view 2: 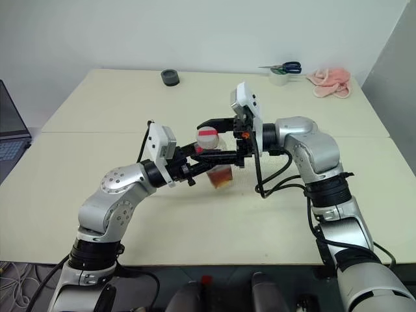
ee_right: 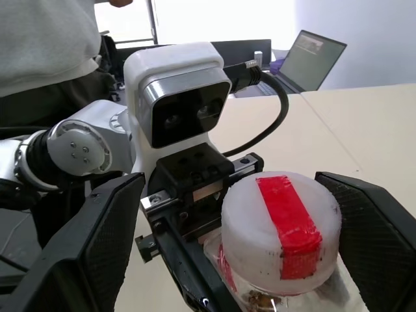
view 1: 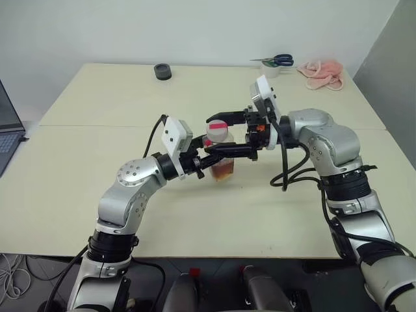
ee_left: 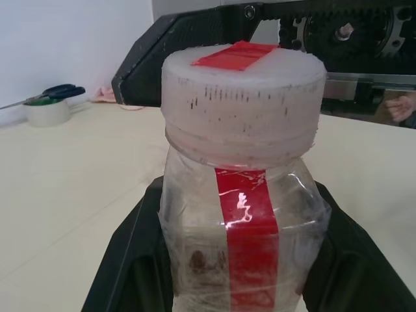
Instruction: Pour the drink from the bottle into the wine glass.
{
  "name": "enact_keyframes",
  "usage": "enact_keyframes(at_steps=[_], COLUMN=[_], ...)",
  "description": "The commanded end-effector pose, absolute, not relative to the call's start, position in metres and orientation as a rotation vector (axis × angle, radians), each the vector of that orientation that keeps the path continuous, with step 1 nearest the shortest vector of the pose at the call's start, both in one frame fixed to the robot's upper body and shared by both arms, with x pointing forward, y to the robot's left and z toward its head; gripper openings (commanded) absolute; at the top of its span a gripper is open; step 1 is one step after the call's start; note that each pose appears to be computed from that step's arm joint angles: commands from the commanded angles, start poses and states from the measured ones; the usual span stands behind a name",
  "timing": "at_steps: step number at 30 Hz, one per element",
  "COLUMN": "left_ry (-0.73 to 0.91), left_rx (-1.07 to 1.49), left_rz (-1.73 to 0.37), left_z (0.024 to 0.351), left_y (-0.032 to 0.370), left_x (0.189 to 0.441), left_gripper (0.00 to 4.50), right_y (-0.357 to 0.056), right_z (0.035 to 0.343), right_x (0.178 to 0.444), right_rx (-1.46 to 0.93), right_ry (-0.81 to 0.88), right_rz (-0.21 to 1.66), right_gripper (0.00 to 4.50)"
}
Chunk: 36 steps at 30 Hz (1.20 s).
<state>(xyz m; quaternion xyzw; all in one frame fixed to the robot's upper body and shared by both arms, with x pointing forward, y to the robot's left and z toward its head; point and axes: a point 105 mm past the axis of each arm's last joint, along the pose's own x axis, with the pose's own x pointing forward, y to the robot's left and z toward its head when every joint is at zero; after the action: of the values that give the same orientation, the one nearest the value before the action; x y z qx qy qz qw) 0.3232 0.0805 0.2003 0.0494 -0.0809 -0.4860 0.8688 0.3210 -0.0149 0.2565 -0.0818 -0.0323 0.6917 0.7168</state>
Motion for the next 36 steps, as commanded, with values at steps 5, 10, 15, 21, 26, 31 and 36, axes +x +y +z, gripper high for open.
enact_keyframes(at_steps=[5,10,15,21,26,31,36], left_ry=[-0.211,-0.221,-0.241,-0.236,-0.236,-0.236,-0.232], left_rx=[0.12,0.118,0.115,0.125,0.132,0.134,0.136], left_rz=[-1.001,-0.998,-1.011,-1.013,-1.01,-1.005,-0.999], left_z=[0.209,0.209,0.213,0.211,0.211,0.211,0.21], left_y=[0.081,0.079,0.074,0.075,0.076,0.077,0.078], left_x=[0.331,0.334,0.335,0.334,0.333,0.331,0.332], left_gripper=[1.94,1.94,1.94,1.94,1.94,1.92,1.92], right_y=[-0.023,-0.028,-0.029,-0.02,-0.019,-0.019,-0.021], right_z=[0.285,0.27,0.262,0.261,0.262,0.261,0.256], right_x=[0.313,0.309,0.318,0.314,0.313,0.313,0.316], right_rx=[-0.201,-0.184,-0.065,-0.014,-0.007,-0.012,-0.05], right_ry=[-0.21,-0.153,-0.116,-0.103,-0.101,-0.094,-0.079], right_rz=[1.333,1.191,1.037,1.037,1.036,1.029,1.03], right_gripper=[4.5,4.5,4.5,4.5,4.13,2.53,1.81])
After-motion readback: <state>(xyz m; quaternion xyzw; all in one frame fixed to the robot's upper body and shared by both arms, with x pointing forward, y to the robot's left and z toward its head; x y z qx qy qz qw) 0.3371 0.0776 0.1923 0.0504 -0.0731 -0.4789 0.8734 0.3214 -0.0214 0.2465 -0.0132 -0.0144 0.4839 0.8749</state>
